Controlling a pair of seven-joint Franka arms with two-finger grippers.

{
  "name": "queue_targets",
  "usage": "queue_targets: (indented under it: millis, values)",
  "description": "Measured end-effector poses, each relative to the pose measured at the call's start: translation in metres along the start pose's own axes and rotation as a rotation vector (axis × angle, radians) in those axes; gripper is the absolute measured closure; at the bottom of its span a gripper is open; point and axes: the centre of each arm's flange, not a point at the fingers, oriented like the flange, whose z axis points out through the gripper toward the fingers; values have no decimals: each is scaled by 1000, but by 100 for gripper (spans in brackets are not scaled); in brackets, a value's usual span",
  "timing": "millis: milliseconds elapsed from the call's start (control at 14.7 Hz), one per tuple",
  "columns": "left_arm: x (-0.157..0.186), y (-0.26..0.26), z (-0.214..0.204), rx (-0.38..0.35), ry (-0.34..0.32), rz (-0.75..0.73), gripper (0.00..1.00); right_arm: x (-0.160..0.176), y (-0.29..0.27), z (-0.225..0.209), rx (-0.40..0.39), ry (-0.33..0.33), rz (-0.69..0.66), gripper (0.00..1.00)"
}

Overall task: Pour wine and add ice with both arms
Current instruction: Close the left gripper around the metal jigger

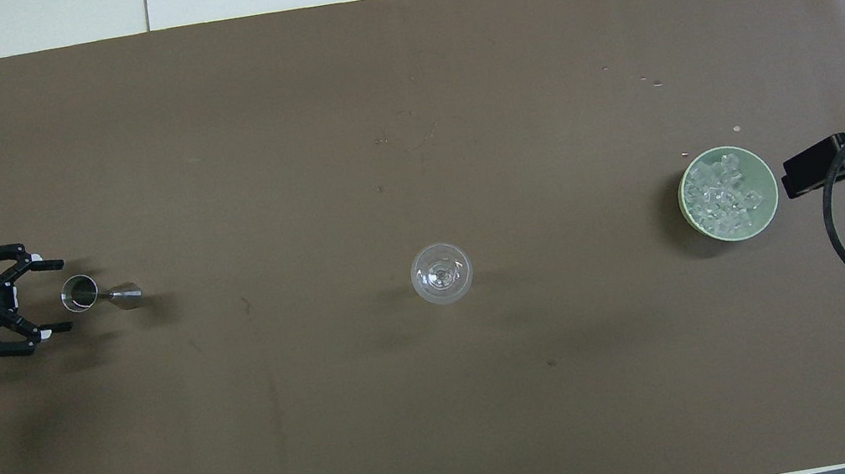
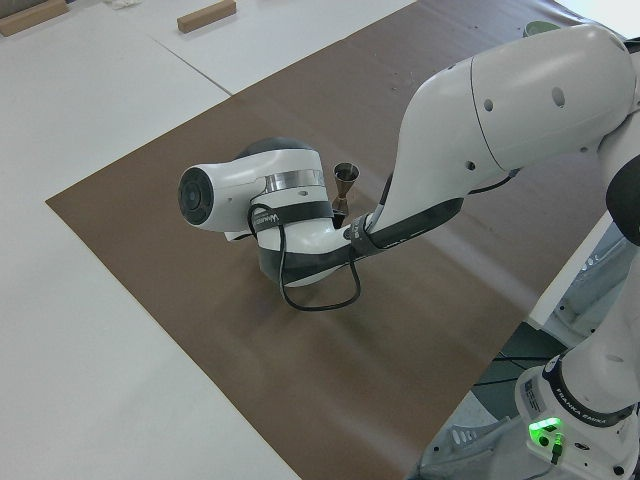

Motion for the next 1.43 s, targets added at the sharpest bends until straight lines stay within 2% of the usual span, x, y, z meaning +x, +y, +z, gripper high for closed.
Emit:
queue_targets:
  millis: [205,477,1023,1432]
  values:
    - [4,-23,12,-47,-113,24,0,-2,0,2,0,-5,0,0]
    - [7,-45,23,-111,-186,50,0,-4,0,4,0,-9,-1,0]
    - [15,-49,33,-204,-200,10,4,-5,-1,3,0,-7,-1,0]
    - [13,-50,42,-200,-210,12,6,-5,-1,3,0,-7,-2,0]
